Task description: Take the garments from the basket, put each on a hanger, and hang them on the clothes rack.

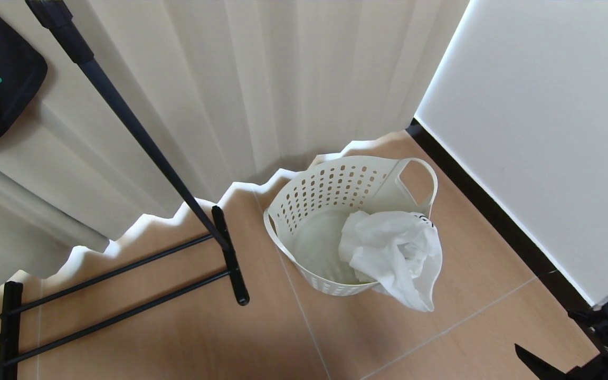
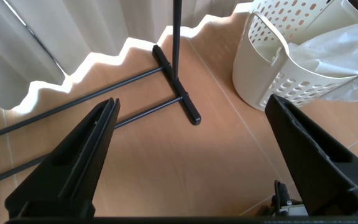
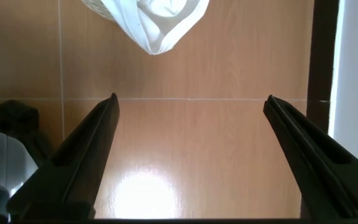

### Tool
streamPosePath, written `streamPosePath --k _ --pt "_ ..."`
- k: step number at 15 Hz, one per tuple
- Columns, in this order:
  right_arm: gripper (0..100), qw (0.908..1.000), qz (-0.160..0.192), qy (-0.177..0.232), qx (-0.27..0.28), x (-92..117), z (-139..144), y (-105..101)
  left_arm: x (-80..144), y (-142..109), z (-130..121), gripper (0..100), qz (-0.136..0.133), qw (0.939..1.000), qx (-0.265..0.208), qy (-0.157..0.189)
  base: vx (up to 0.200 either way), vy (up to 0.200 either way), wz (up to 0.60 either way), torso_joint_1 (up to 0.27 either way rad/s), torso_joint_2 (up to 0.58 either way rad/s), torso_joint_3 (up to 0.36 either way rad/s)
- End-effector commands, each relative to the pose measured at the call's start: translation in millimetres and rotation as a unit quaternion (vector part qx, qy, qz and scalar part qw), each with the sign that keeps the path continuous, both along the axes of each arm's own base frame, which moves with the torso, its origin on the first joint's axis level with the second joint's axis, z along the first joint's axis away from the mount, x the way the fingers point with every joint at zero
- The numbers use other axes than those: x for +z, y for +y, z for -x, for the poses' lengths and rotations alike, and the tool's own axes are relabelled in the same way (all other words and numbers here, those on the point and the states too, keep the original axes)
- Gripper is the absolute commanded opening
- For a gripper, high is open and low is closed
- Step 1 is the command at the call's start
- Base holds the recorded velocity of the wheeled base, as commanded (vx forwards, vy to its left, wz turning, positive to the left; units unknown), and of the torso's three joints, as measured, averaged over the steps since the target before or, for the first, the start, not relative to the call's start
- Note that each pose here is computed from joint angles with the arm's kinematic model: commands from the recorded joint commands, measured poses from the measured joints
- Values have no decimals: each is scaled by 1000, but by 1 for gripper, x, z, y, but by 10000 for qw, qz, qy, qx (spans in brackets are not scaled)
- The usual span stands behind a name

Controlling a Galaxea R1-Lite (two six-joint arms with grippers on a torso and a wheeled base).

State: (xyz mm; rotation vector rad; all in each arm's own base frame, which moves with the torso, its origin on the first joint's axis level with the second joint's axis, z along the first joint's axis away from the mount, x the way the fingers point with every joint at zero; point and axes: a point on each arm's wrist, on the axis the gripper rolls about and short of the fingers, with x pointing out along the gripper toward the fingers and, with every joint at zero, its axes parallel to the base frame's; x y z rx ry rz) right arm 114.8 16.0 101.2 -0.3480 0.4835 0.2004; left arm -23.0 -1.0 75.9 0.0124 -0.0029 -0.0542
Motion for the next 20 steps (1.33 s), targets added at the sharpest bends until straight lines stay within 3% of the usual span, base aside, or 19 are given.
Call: streamPosePath --k 1,4,6,13,16,18,20 --pt "100 9989 351 272 147 -6 -37 15 0 0 0 100 0 10000 3 5 0 0 0 0 0 0" --pt "100 9952 915 11 344 4 -61 27 0 0 0 100 0 10000 3 5 0 0 0 0 0 0" --pt "100 9864 1508 -110 650 8 -78 31 0 0 0 100 0 10000 3 5 0 0 0 0 0 0" --pt "100 9452 3008 -211 1248 3 -137 48 0 0 0 100 0 10000 -5 5 0 0 0 9 0 2" --pt "100 9315 3331 -730 1263 -13 -162 56 0 0 0 100 0 10000 3 5 0 0 0 0 0 0" --pt "100 9213 3534 -1346 910 -35 -183 60 0 0 0 100 0 10000 3 5 0 0 0 0 0 0" --pt "100 9198 3511 -1570 782 -44 -187 59 0 0 0 100 0 10000 3 5 0 0 0 0 0 0"
